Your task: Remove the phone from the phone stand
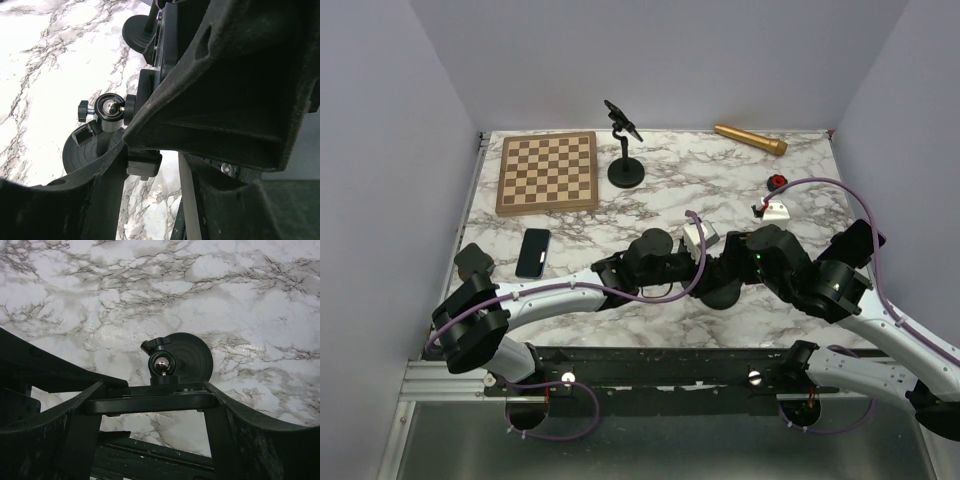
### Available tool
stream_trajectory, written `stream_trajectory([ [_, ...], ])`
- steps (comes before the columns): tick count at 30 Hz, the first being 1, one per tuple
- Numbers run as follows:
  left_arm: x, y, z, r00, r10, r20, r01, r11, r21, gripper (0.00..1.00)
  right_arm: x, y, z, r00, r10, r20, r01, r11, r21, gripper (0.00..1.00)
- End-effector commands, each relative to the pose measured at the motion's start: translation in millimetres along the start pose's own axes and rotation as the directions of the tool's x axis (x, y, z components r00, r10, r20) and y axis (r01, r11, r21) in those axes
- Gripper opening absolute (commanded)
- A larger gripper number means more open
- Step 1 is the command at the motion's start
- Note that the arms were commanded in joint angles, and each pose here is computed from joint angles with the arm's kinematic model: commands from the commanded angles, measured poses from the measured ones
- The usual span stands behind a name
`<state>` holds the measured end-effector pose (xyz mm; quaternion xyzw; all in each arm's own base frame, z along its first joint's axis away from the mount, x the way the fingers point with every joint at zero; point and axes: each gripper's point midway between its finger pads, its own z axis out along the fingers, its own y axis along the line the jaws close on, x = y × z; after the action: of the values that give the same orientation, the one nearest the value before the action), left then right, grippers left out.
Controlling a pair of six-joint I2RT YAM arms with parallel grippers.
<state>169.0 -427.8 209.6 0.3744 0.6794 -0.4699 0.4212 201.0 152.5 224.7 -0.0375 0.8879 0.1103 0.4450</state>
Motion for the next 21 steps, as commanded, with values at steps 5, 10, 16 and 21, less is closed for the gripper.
stream_trajectory([
  [5, -1.6, -10.6, 5.3, 1.0, 0.009, -0.008, -0.009, 1.0, 0.02, 0.5, -23.2, 14.9, -6.6, 0.997, 0.052, 0.06, -0.048, 0.997, -0.055, 0.01],
  [10, 1.5, -10.8, 5.8, 1.0, 0.016, -0.023, -0.015, 1.0, 0.023, 0.49, -26.5, 14.8, -7.8, 0.995, 0.063, 0.074, -0.059, 0.997, -0.056, 0.01],
  [16, 7.4, -7.0, 7.1, 0.999, 0.014, -0.04, -0.014, 1.0, 0.008, 0.46, -26.8, 17.3, -5.3, 0.995, 0.065, 0.073, -0.061, 0.996, -0.059, 0.01],
  [21, 11.3, -2.4, 8.3, 0.999, 0.016, -0.051, -0.017, 1.0, -0.011, 0.51, -28.9, 19.2, -5.7, 0.995, 0.069, 0.077, -0.064, 0.996, -0.067, 0.01],
])
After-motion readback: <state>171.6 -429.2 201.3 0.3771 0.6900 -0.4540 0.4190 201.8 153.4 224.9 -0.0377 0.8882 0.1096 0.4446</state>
